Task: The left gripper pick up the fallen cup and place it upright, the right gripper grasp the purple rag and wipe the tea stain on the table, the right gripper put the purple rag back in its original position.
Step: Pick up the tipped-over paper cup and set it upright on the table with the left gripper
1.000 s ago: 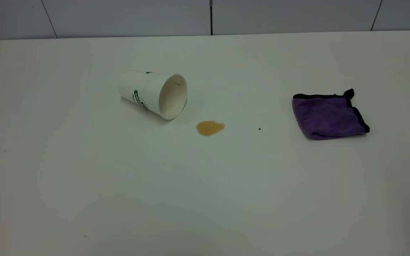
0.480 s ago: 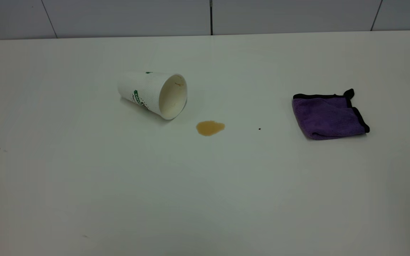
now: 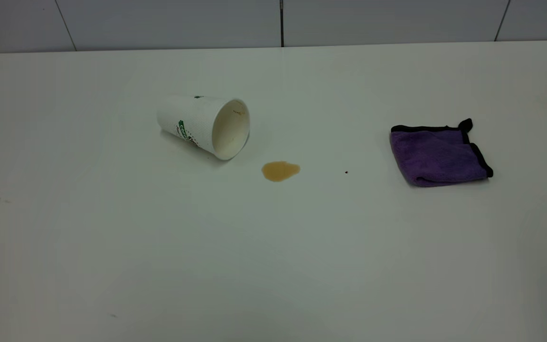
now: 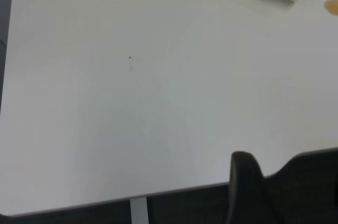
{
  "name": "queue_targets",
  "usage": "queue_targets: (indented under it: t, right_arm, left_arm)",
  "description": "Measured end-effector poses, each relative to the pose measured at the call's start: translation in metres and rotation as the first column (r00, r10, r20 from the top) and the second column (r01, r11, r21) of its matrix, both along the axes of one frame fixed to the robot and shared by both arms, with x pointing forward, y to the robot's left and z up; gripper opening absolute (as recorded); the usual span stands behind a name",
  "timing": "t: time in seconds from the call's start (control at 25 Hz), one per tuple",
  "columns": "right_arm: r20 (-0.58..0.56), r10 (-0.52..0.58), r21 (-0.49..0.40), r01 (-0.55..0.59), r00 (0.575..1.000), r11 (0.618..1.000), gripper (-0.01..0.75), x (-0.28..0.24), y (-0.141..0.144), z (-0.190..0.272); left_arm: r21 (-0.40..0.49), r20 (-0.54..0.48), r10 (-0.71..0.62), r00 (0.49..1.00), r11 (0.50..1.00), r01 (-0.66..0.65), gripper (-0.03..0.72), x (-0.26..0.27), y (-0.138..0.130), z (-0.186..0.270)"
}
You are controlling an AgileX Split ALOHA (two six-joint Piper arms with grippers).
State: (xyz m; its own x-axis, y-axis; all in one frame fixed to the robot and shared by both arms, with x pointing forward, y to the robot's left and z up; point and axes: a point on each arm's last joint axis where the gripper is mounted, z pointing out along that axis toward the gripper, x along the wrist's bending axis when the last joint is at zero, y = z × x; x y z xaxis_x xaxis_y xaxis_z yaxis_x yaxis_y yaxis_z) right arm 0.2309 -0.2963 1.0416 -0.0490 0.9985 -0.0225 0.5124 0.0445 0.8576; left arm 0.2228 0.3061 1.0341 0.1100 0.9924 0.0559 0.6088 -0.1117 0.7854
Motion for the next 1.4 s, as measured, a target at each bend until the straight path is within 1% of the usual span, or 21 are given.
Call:
queue_targets:
  t: [0.12,0.24,0.32,0.48,0.72,0.84,1.04,1.16,1.4]
  right_arm:
    - [0.000,0.000,0.000,0.000,1.000,1.000,0.486,0.000,0.000,0.000]
    - [0.000,0.000,0.000,0.000,1.000,1.000,0.486,0.000,0.000,0.000]
    - [0.000,0.000,0.000,0.000,1.000,1.000,0.486,0.000,0.000,0.000]
    - [0.000,0.000,0.000,0.000,1.000,1.000,0.486,0.000,0.000,0.000]
    - [0.000,0.000,0.000,0.000,1.000,1.000,0.486,0.000,0.000,0.000]
    - [0.000,0.000,0.000,0.000,1.000,1.000,0.486,0.000,0.000,0.000]
    - [0.000,0.000,0.000,0.000,1.000,1.000,0.486,0.000,0.000,0.000]
    - [0.000,0.000,0.000,0.000,1.000,1.000,0.486,0.000,0.000,0.000]
    - [0.000,0.000,0.000,0.000,1.000,1.000,0.486,0.000,0.000,0.000]
  left_arm:
    - [-0.027,0.030,0.014,0.999,1.000,-0.014,0.429,0.003,-0.001,0.009]
    - [-0.050,0.029,0.008,1.000,0.999,-0.006,0.429,0.017,-0.004,0.021]
    - [-0.049,0.022,0.007,1.000,0.999,-0.006,0.429,0.033,-0.006,0.029]
    - [-0.011,-0.009,-0.021,1.000,1.000,0.021,0.429,0.080,-0.011,0.042]
    - [0.014,-0.073,-0.039,0.997,0.999,0.040,0.429,0.161,-0.020,0.046]
    - [0.020,-0.156,-0.039,0.987,0.999,0.042,0.429,0.200,-0.024,0.039]
    - [0.028,-0.255,-0.047,0.966,0.998,0.056,0.429,0.253,-0.032,0.022]
    - [0.037,-0.315,-0.084,0.945,0.994,0.101,0.429,0.279,-0.046,0.007]
    - [0.073,-0.411,-0.204,0.889,0.964,0.255,0.429,0.318,-0.094,-0.029]
